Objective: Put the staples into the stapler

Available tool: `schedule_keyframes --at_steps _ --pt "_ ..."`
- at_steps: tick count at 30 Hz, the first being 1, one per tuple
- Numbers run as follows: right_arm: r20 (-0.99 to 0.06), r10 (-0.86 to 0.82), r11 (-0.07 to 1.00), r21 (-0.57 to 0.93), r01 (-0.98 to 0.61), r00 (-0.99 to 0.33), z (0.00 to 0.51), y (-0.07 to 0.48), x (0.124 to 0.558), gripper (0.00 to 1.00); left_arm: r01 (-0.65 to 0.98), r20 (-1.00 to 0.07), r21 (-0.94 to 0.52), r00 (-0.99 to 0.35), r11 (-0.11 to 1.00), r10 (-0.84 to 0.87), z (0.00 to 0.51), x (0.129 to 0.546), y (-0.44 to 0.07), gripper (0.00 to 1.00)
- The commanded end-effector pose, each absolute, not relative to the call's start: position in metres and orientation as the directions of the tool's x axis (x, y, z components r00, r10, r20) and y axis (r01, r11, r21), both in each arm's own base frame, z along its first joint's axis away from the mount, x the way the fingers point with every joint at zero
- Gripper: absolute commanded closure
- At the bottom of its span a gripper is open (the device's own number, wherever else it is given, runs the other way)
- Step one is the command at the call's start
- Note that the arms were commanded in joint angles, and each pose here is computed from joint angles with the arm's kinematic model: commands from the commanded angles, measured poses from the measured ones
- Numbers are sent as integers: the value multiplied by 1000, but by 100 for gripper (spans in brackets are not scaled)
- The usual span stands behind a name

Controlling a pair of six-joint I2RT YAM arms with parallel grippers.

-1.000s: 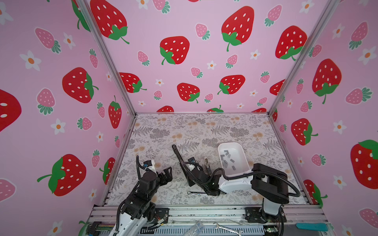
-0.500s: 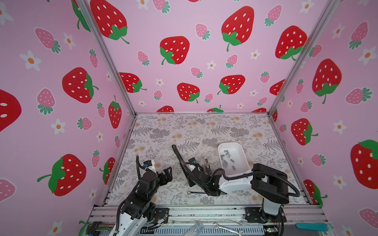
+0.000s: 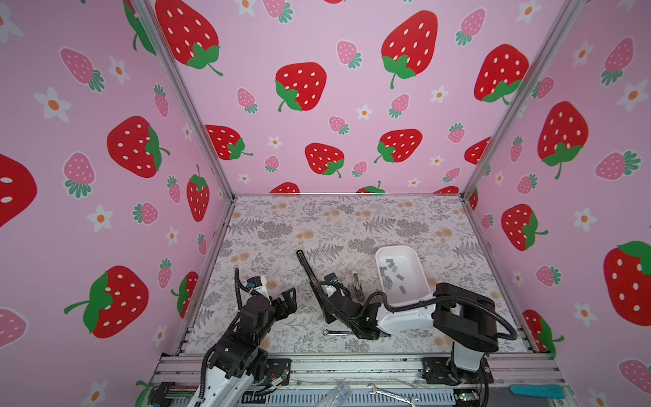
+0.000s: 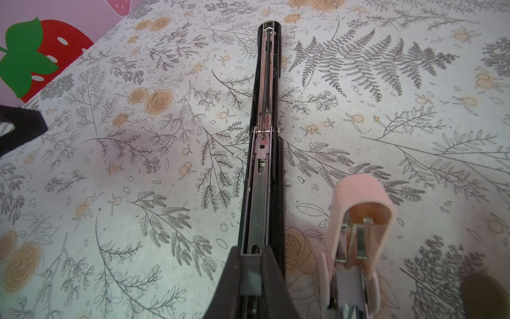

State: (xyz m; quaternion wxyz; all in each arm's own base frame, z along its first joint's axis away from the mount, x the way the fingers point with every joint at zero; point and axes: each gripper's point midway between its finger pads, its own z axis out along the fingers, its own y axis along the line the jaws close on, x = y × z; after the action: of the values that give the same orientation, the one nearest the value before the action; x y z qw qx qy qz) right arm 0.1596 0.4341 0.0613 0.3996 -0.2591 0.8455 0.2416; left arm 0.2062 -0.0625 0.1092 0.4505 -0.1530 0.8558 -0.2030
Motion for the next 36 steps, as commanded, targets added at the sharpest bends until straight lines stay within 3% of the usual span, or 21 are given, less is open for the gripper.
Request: schedule_keyframes --at_steps 1,19,36 --pt "-753 -323 774 137 -618 -573 32 422 153 94 -78 -713 -489 -539 869 -449 109 207 -62 1" --pt "-738 -368 770 99 -630 -566 30 430 153 93 -76 -713 -488 -539 869 -448 109 207 -62 1" --pt "-747 -357 783 87 -616 -560 43 423 154 86 -72 -714 -491 -537 868 -449 110 206 -63 1"
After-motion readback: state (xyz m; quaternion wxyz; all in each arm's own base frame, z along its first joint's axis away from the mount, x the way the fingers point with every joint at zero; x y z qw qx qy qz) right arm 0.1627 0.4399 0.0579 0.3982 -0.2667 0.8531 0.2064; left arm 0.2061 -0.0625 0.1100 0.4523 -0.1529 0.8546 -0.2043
